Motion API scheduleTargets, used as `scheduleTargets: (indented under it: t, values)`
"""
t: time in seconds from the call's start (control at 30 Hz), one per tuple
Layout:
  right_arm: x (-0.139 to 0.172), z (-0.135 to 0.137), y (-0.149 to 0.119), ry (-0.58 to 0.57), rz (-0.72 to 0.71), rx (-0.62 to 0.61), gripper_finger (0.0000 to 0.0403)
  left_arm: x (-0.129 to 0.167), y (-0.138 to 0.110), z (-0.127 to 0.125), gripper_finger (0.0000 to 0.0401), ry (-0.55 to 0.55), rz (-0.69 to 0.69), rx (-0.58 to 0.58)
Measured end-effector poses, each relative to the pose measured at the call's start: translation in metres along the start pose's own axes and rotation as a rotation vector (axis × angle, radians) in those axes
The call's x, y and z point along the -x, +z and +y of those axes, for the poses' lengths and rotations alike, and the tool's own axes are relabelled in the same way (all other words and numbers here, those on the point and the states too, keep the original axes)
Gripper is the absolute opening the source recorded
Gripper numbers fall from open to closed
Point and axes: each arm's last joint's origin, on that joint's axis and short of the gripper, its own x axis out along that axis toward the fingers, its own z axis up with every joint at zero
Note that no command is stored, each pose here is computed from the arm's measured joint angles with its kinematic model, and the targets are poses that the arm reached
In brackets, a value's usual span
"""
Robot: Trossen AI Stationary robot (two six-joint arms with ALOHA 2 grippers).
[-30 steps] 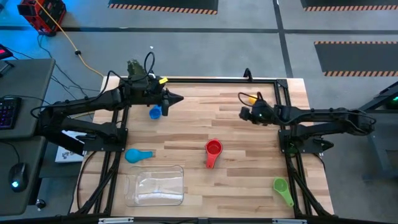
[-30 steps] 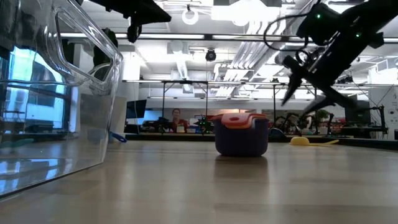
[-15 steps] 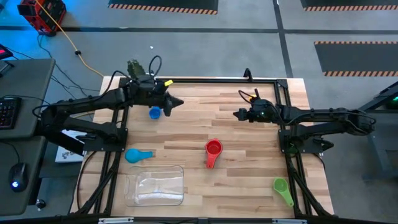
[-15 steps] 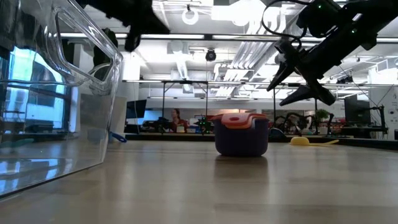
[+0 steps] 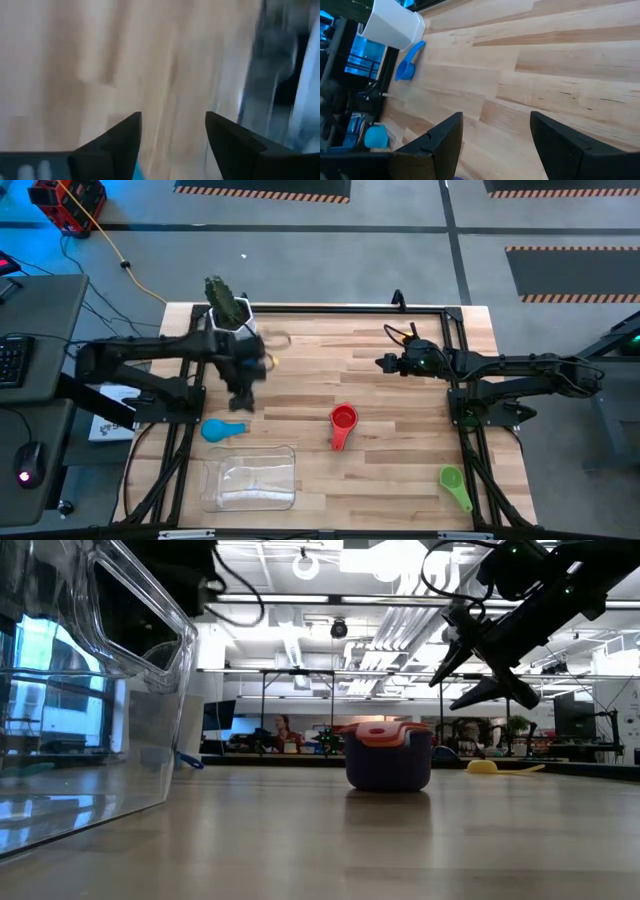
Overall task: Nest measuring cups in basket
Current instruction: Stack the light blue measuring cup on top of the red measuring cup
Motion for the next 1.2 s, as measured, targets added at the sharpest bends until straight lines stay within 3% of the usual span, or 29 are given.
scheduleTargets:
  t: [0.17,0.4,0.63,1.2]
  values:
    - [0.000,0.000,0.000,0.000,0.000,0.001,0.0223,-0.041,0.005,-0.005,0.0210,0.001,0.202,-0.394]
    - [0.000,0.000,0.000,-0.005,-0.005,0.011,0.0223,-0.089,-0.005,0.003,0.0210,0.038,0.451,-0.596]
    - [0.000,-0.001,0.001,-0.027,-0.033,0.012,0.0223,-0.114,-0.006,0.015,0.0210,0.078,0.423,-0.662]
    - [0.000,-0.001,0.001,-0.027,-0.033,0.006,0.0223,-0.117,-0.016,0.018,0.0209,0.057,0.473,-0.762]
